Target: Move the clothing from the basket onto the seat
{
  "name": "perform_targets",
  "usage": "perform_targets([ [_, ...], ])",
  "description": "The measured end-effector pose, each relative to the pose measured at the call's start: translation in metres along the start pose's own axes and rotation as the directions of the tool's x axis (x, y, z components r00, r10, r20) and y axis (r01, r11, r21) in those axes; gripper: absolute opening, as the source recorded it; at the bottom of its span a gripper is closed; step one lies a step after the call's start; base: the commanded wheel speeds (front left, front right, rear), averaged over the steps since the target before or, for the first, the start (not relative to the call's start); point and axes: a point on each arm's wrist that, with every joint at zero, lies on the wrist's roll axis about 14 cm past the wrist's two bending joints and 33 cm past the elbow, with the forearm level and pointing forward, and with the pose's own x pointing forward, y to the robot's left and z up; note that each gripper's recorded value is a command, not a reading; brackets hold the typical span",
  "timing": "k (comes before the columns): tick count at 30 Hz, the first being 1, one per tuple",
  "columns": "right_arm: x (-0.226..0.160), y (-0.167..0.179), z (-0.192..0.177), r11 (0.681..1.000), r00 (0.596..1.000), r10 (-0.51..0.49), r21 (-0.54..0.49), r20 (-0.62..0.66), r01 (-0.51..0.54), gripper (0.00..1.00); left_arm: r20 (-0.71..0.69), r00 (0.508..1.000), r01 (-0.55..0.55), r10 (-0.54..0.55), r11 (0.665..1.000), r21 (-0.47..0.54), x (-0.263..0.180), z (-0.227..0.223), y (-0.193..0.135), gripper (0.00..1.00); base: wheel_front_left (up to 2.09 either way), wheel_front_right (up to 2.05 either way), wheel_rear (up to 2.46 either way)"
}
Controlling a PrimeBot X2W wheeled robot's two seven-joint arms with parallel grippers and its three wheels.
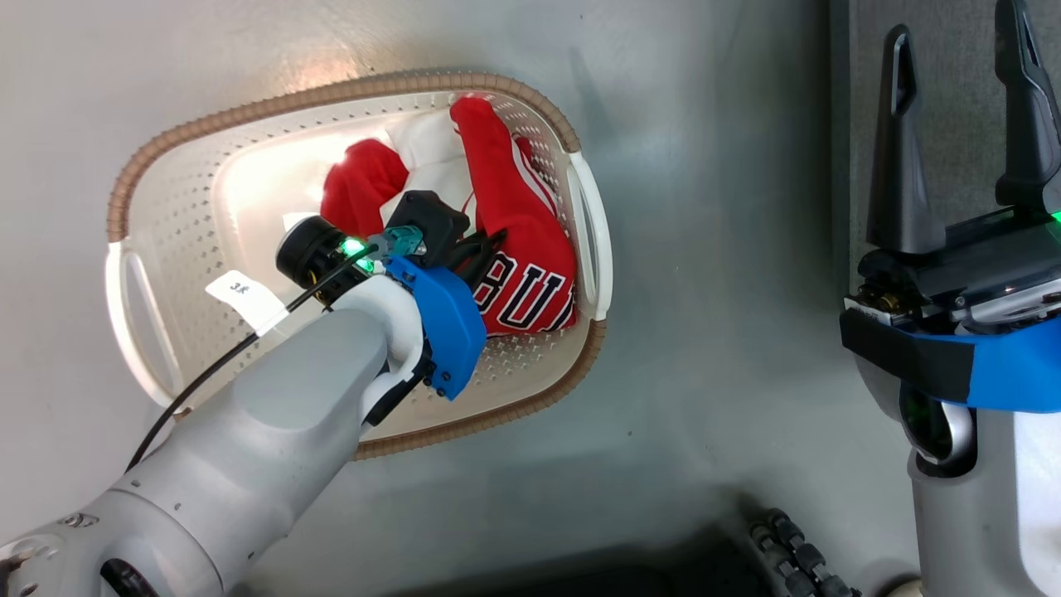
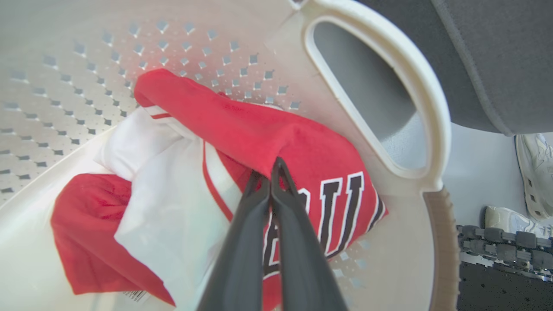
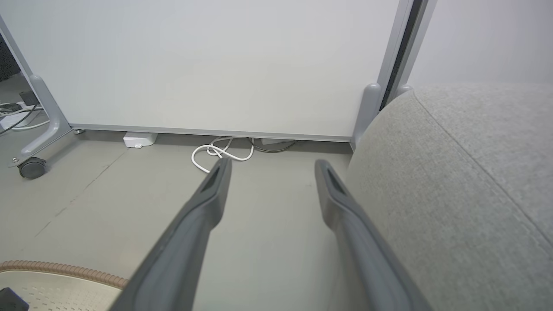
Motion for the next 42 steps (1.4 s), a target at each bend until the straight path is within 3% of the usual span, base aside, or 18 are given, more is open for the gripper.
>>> perform_targets([
  [13, 0.002, 0.011, 0.044, 1.000, 0.997, 0.018, 0.024, 0.081, -0.020, 1.00, 0.149, 0.988, -0.044, 0.041, 0.999, 0.014, -0.043, 0.031, -0.020, 0.00, 0.00, 0.00, 0.00],
  [27, -0.016, 0.029, 0.107, 0.997, 0.982, 0.061, 0.038, 0.177, -0.069, 1.00, 0.334, 0.938, -0.114, 0.095, 0.993, 0.036, -0.110, 0.071, -0.052, 0.00, 0.00, 0.00, 0.00],
  [42, -0.061, 0.042, 0.176, 0.994, 0.955, 0.080, 0.051, 0.285, -0.098, 1.00, 0.663, 0.741, -0.251, 0.109, 0.960, 0.123, -0.216, 0.153, -0.097, 0.00, 0.00, 0.00, 0.00],
])
